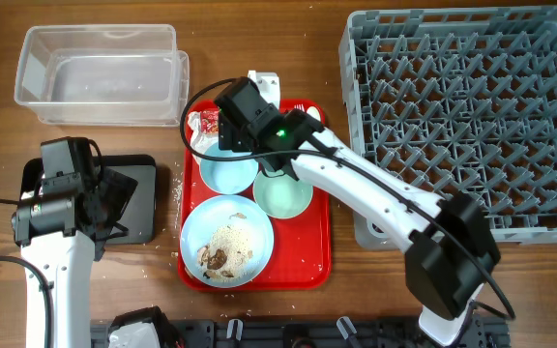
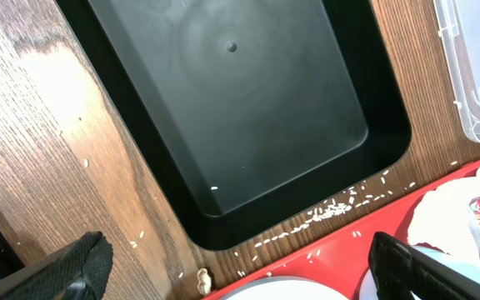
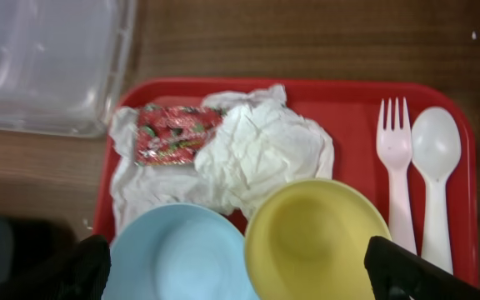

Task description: Sort waste into correct bins and load items into the dishwasher rack

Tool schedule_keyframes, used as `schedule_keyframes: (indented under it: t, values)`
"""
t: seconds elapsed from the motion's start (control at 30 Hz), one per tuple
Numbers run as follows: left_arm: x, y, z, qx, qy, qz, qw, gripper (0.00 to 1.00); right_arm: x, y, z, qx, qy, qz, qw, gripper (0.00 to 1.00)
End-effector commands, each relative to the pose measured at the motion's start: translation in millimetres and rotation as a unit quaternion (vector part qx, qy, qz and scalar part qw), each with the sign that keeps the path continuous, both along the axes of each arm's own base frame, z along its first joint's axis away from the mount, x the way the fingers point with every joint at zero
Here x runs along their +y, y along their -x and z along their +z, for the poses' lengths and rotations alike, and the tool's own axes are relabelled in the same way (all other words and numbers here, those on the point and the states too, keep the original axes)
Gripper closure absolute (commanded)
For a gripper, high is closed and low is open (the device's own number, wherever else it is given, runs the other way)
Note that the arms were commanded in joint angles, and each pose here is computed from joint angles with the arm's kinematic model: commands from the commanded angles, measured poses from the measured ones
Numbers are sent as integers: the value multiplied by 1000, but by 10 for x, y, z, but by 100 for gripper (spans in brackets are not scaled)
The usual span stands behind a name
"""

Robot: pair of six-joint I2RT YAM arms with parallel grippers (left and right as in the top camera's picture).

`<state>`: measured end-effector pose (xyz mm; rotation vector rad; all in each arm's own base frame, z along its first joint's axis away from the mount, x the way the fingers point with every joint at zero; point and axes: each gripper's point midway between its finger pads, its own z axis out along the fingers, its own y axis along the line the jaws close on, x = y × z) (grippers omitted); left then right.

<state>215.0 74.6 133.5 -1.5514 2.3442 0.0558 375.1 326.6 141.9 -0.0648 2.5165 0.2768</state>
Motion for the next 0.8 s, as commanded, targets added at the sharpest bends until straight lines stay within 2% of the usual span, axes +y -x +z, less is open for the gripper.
schedule_keyframes:
  t: [0.0,0.27,0.77]
  values:
    - [42,25,21,-4,-7,13,1000,0,17,-19,199,-16,-15,-2,1000,0]
    - [42,25,21,-4,-7,13,1000,0,-137,-2,157,-17,26,-10,999,0]
    - [43,25,21,-4,-7,13,1000,0,-228,-12,145,-19,44,-21,999,0]
